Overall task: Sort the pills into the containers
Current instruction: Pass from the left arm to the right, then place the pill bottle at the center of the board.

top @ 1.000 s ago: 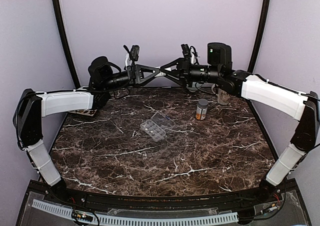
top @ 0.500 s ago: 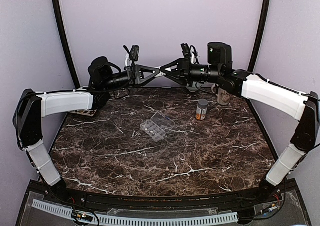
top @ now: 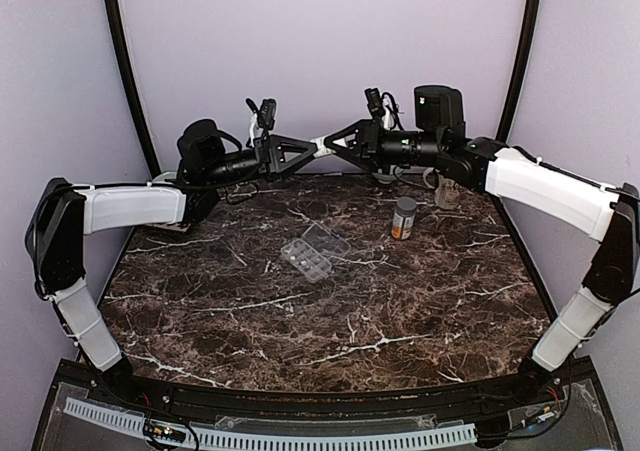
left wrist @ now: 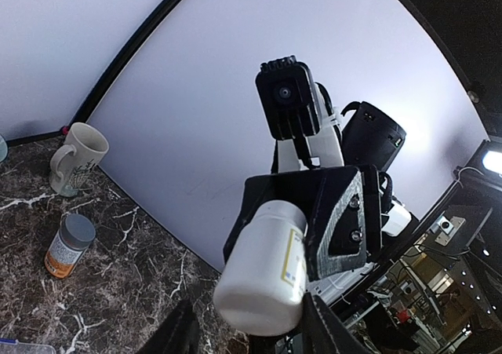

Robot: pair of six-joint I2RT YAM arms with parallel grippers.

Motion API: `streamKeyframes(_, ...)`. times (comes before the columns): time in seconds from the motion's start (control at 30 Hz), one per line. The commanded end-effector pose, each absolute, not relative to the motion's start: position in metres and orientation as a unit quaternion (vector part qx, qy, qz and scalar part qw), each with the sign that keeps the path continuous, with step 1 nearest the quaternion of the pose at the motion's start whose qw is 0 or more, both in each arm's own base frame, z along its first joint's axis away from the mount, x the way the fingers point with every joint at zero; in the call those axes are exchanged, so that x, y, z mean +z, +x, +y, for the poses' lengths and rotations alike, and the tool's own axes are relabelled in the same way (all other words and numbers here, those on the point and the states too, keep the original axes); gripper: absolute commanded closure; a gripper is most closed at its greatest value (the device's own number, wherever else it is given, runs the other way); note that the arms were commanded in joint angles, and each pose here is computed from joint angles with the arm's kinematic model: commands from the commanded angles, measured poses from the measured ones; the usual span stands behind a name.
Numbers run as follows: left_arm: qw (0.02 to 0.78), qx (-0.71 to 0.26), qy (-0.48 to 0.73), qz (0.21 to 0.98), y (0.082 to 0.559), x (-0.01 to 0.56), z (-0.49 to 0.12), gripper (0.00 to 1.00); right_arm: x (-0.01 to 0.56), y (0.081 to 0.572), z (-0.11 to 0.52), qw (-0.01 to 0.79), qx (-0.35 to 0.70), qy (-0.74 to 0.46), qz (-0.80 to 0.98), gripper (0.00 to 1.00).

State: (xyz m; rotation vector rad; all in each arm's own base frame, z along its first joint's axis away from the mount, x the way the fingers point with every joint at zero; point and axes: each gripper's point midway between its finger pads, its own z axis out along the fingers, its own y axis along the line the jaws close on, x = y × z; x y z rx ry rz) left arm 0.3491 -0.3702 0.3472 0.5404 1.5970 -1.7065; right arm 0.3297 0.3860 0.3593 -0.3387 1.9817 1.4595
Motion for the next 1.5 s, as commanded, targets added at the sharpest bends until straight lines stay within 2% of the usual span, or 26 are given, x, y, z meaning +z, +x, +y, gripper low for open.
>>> streamKeyframes(0.0, 0.389, -0.661, 0.208, 0.607, 0.342, 0.367, -0.356, 0.54, 0.391, 0.327, 0.374, 0.366, 0.555, -0.137, 0.734, 0.88)
streamKeyframes(0.17, 0.399, -0.647, 0.187, 0.623, 0.347, 0.36, -0.348, 0.54, 0.385, 0.33, 0.368, 0.381, 0.527, -0.141, 0.747, 0.88)
streamKeyframes(0.37, 0.438, -0.579, 0.135, 0.675, 0.363, 0.341, -0.328, 0.53, 0.344, 0.344, 0.341, 0.412, 0.401, -0.152, 0.804, 0.88)
streamKeyframes(0.57, 0.444, -0.526, 0.117, 0.716, 0.37, 0.319, -0.317, 0.53, 0.302, 0.353, 0.305, 0.423, 0.279, -0.15, 0.849, 0.88)
streamKeyframes(0.8, 0.444, -0.467, 0.098, 0.758, 0.373, 0.29, -0.301, 0.53, 0.246, 0.351, 0.255, 0.404, 0.165, -0.129, 0.891, 0.88)
streamKeyframes(1.1, 0.436, -0.428, 0.086, 0.787, 0.368, 0.261, -0.287, 0.53, 0.166, 0.341, 0.204, 0.355, 0.08, -0.099, 0.926, 0.88)
streamKeyframes(1.47, 0.406, -0.405, 0.073, 0.816, 0.36, 0.225, -0.279, 0.53, 0.105, 0.359, 0.182, 0.329, 0.03, -0.083, 0.94, 0.87)
